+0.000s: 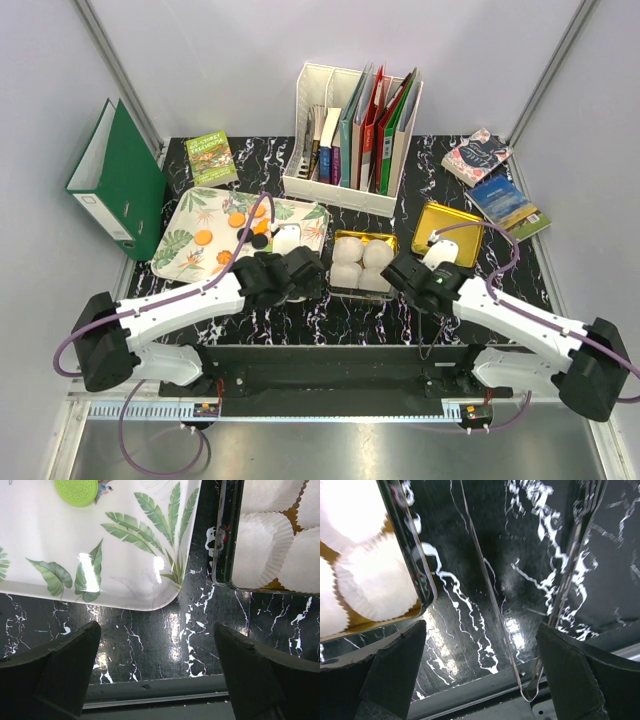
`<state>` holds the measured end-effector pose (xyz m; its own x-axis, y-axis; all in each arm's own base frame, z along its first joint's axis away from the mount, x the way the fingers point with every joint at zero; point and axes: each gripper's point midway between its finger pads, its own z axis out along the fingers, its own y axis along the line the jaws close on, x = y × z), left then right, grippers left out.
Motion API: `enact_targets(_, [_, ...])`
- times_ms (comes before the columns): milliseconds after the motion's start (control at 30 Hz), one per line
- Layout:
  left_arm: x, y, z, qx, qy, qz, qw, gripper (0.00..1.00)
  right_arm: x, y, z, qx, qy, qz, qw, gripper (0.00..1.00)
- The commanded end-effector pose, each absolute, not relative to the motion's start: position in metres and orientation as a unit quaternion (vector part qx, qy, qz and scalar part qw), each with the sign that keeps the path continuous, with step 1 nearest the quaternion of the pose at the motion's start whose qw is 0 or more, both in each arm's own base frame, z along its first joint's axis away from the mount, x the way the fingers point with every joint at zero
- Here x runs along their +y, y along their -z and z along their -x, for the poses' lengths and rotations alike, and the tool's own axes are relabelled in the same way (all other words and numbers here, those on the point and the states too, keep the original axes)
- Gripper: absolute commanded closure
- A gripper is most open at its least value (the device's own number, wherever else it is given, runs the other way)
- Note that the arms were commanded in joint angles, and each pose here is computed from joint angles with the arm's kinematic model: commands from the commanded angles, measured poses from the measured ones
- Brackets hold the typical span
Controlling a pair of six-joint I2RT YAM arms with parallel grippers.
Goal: Pack the cookies
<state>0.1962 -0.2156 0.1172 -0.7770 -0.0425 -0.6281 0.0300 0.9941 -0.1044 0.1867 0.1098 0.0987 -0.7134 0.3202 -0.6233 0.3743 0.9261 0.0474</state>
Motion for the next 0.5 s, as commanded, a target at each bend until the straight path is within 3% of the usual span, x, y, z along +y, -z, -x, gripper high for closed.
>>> enact_targets(0, [-0.220, -0.133, -0.198, 0.929, 0.093, 0.015, 0.358, 0.01, 0.118, -0.081, -0.181, 0.930, 0.035, -0.210, 0.299, 0.00])
enact_targets(133, [-0.216, -0.134, -0.194, 0.925, 0.108, 0.019, 0.363, 0.01, 0.117, -0.068, -0.177, 0.927, 0.030, -0.230, 0.295, 0.01])
enact_targets(300, [-0.209, -0.135, -0.189, 0.921, 0.125, 0.021, 0.369, 0.01, 0.116, -0.053, -0.170, 0.922, 0.009, -0.260, 0.286, 0.26])
enact_targets(467, [-0.209, -0.136, -0.187, 0.919, 0.135, 0.020, 0.371, 0.01, 0.111, -0.037, -0.164, 0.922, 0.025, -0.271, 0.275, 0.31])
